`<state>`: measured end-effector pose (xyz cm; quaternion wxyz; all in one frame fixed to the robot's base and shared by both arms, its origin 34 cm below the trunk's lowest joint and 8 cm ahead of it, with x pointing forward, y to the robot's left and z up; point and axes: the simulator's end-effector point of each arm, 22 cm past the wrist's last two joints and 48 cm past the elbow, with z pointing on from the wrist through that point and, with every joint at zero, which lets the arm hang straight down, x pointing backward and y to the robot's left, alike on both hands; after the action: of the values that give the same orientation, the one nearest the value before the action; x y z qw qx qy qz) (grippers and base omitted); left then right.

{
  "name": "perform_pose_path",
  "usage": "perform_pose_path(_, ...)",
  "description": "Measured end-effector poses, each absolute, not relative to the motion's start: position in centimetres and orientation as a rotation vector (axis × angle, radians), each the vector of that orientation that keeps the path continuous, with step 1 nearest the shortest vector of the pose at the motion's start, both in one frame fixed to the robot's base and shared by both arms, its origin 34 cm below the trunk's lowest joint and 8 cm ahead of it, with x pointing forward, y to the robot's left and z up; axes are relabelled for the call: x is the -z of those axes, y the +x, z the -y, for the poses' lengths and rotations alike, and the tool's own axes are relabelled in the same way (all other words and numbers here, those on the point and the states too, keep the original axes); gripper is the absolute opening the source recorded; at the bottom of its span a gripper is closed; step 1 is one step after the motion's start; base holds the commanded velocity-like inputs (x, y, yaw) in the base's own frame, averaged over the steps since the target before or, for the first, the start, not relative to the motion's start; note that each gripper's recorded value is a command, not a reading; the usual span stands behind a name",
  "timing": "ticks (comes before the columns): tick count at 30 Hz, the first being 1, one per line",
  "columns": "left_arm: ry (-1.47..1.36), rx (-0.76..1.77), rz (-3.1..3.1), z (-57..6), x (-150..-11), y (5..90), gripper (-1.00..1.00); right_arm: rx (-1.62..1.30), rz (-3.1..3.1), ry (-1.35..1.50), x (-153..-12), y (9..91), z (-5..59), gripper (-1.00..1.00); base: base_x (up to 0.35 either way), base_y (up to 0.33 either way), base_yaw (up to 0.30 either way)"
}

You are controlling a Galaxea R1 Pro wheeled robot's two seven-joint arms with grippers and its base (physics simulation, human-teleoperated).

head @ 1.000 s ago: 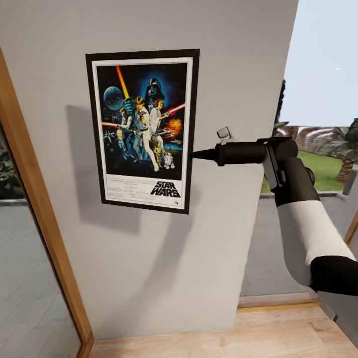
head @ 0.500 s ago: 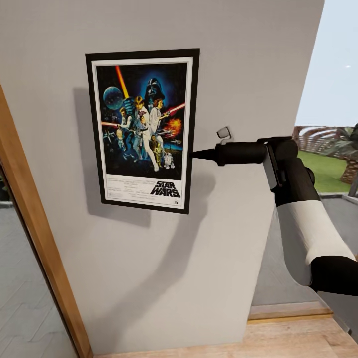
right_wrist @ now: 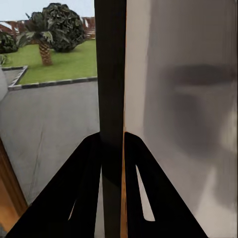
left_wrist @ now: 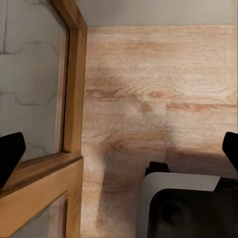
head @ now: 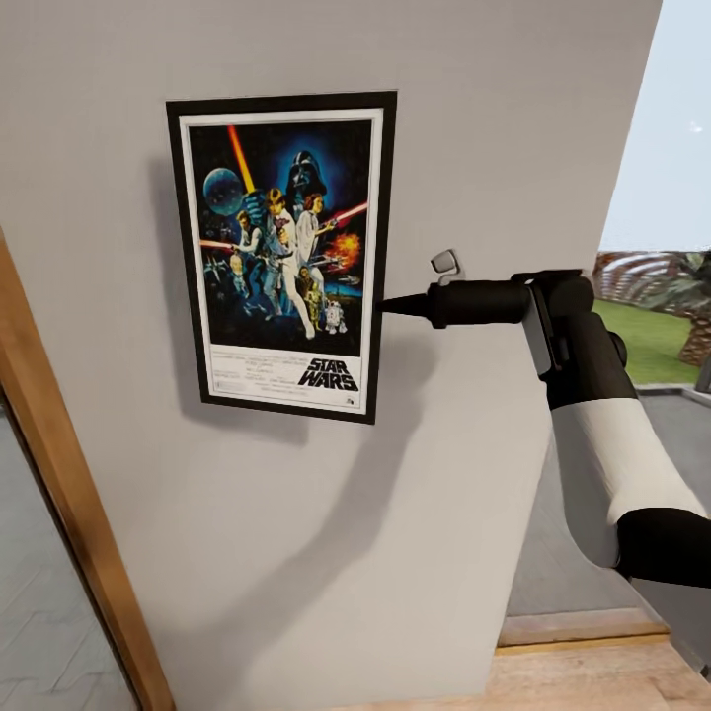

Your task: Pick up the poster from the kitchen countertop and hang it on one of the wall nails in the kitchen.

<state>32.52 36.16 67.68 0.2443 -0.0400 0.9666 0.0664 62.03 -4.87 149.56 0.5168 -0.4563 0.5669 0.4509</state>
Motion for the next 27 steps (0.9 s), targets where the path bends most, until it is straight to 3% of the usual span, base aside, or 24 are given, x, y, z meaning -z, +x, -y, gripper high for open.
perform_pose_path(8,-0.109,-0.181,-2.639,-36.17,-67.69,32.55,1.00,-1.083,-1.362,-1.095,-149.54,62.05,4.86,-1.00,0.291,0.000,0.000)
perform_pose_path(27,-0.114,-0.183,-2.639,-36.20,-67.67,32.55,1.00,-1.082,-1.365,-1.092,-149.50,62.17,4.95,-1.00,0.008,0.000,0.000)
